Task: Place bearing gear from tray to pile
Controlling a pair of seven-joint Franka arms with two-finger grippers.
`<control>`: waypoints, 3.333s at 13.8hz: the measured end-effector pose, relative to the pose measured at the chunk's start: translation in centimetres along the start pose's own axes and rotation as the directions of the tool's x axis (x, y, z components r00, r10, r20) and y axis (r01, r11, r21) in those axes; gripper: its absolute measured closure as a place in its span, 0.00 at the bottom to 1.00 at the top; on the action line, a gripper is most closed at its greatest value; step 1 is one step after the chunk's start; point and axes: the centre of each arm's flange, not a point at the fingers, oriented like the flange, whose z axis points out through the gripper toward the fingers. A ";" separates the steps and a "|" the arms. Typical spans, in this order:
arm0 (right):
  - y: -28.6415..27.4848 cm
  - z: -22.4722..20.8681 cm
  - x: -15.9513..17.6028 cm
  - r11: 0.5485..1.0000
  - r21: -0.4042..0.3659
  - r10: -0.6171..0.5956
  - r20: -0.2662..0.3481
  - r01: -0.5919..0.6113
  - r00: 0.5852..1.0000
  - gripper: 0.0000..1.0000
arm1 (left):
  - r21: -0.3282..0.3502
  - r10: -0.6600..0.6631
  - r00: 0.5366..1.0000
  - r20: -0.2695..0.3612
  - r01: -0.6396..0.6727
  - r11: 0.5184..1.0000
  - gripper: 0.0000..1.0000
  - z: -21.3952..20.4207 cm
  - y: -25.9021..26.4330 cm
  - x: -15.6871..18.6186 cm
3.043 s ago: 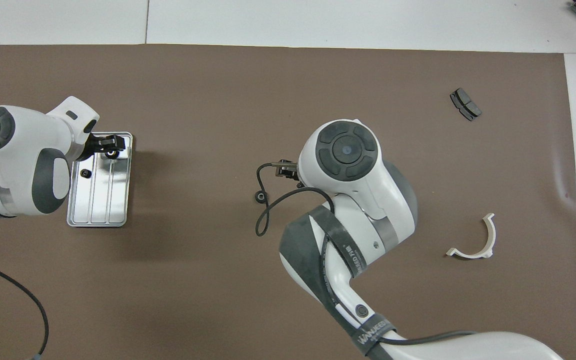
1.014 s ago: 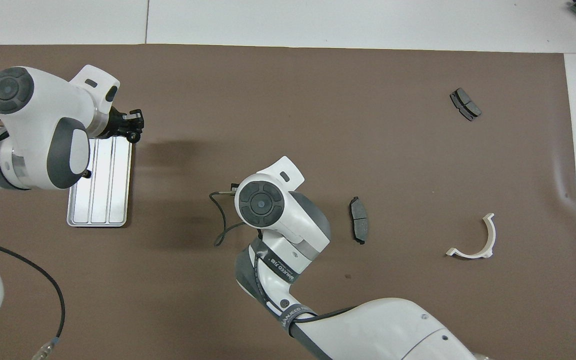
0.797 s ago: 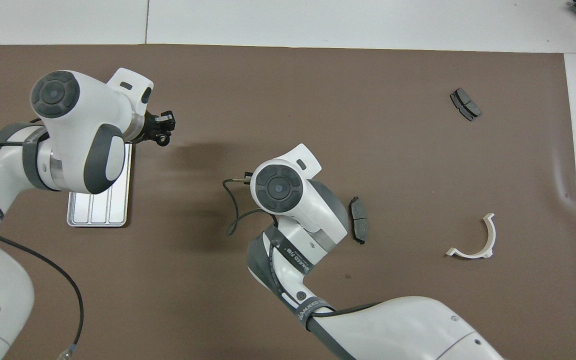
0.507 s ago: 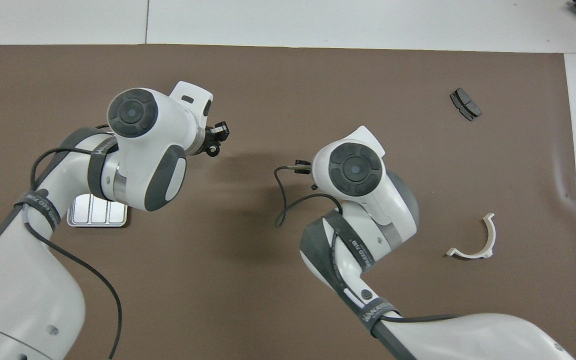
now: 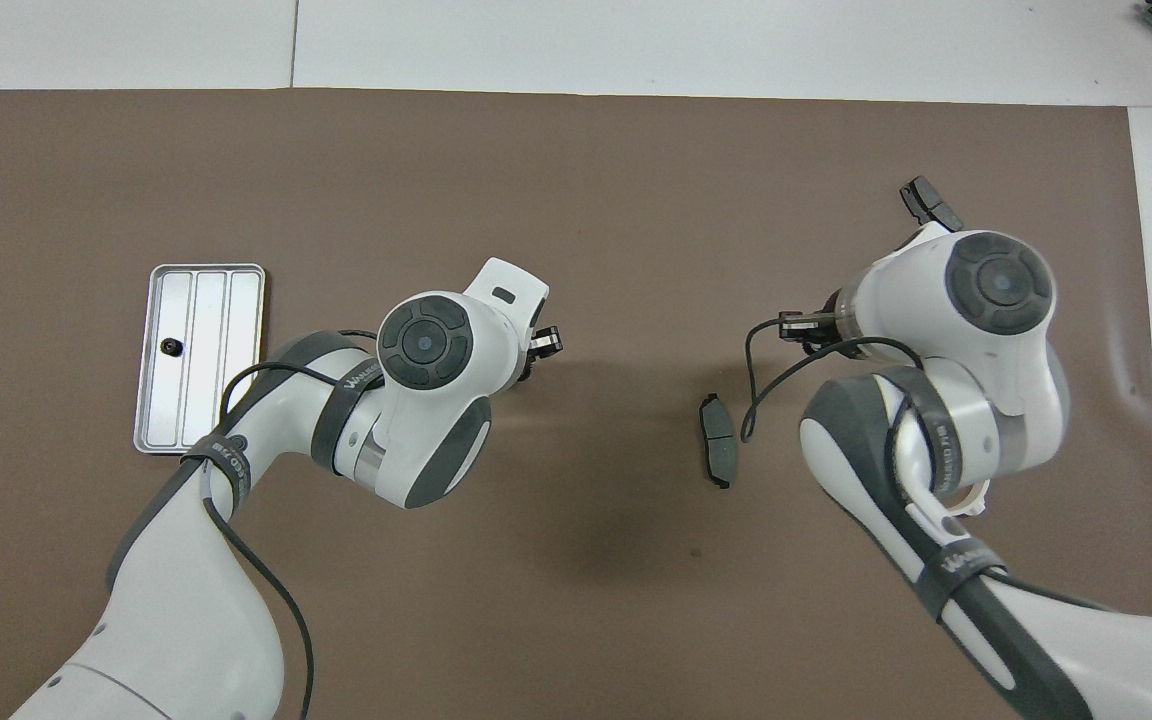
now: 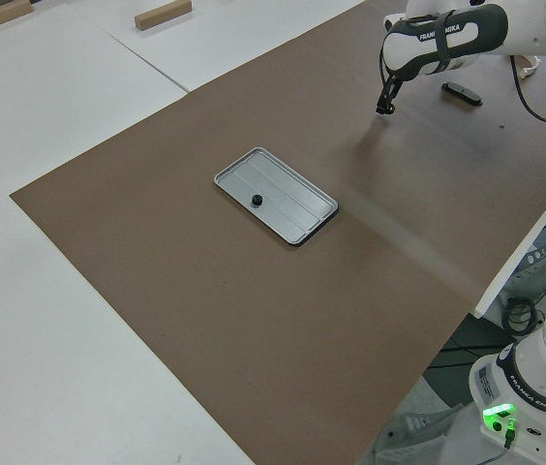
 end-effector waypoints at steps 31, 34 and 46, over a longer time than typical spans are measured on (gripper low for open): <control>-22.1 -0.2 -1.3 0.974 0.078 0.213 -0.013 -0.211 0.977 0.00 | 0.158 0.120 0.992 0.046 -0.126 0.979 0.51 -3.2 -37.4 15.6; -27.8 2.0 -1.1 0.964 0.089 0.252 -0.005 -0.251 0.968 0.00 | 0.159 0.120 0.992 0.044 -0.126 0.979 0.74 -3.3 -37.4 15.5; -35.1 6.2 -3.0 0.974 0.089 0.207 0.012 -0.207 0.978 0.20 | 0.152 0.140 0.990 -0.006 -0.137 0.979 0.76 -6.0 -35.8 17.5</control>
